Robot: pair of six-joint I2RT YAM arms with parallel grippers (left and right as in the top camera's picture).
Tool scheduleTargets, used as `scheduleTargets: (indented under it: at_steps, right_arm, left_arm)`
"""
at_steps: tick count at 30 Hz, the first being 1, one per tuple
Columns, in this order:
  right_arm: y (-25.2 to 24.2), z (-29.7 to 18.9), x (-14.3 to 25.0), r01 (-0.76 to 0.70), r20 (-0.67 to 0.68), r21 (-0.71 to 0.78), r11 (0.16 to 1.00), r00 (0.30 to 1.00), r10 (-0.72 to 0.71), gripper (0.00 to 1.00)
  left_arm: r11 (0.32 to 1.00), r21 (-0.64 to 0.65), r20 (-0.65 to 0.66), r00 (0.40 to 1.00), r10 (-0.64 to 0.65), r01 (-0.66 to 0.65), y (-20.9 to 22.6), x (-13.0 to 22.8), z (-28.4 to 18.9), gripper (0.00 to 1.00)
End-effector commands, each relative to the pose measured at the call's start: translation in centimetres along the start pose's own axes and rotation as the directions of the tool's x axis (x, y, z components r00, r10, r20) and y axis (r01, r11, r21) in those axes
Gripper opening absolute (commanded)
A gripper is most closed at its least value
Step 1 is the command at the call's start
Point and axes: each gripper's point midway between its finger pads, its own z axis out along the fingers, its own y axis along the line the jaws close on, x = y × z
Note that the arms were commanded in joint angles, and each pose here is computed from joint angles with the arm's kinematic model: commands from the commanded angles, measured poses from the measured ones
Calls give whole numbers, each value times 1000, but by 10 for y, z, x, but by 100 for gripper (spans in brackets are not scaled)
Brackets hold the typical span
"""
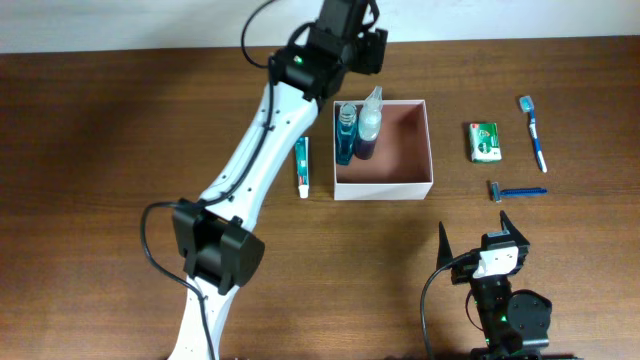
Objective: Pack container
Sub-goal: 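Open the left gripper and withdraw it up and left from the box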
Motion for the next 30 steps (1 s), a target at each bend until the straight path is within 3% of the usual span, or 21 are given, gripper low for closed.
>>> scheduleTargets:
  at_steps: [1,4,7,12,16,25,30]
  right_arm:
    - [0,0,2,0,-1,3,1000,1000,0,99]
    - [0,0,2,0,-1,3,1000,1000,0,99]
    - [0,0,2,0,-1,3,1000,1000,0,99]
    - [0,0,2,0,-1,3,1000,1000,0,99]
    - [0,0,2,0,-1,3,1000,1000,0,99]
    - [0,0,2,0,-1,3,1000,1000,0,99]
    - [0,0,2,0,-1,3,1000,1000,0,99]
  left_arm:
    - [997,-70,49,999,-9,13,29,-28,-27,81]
    - [982,-186,24,999,-30,34,70,-29,-41,83]
    - [953,-299,-24,998,-62,52,116,-20,-56,98]
    - [907,-408,-154,972,-177,100,176,16,-79,99]
    - [850,-504,-266,908,-323,154,214,59,-101,99]
    - [783,-598,-403,781,-478,171,248,112,-140,99]
    - [818,-524,-473,717,-511,238,223,125,-137,99]
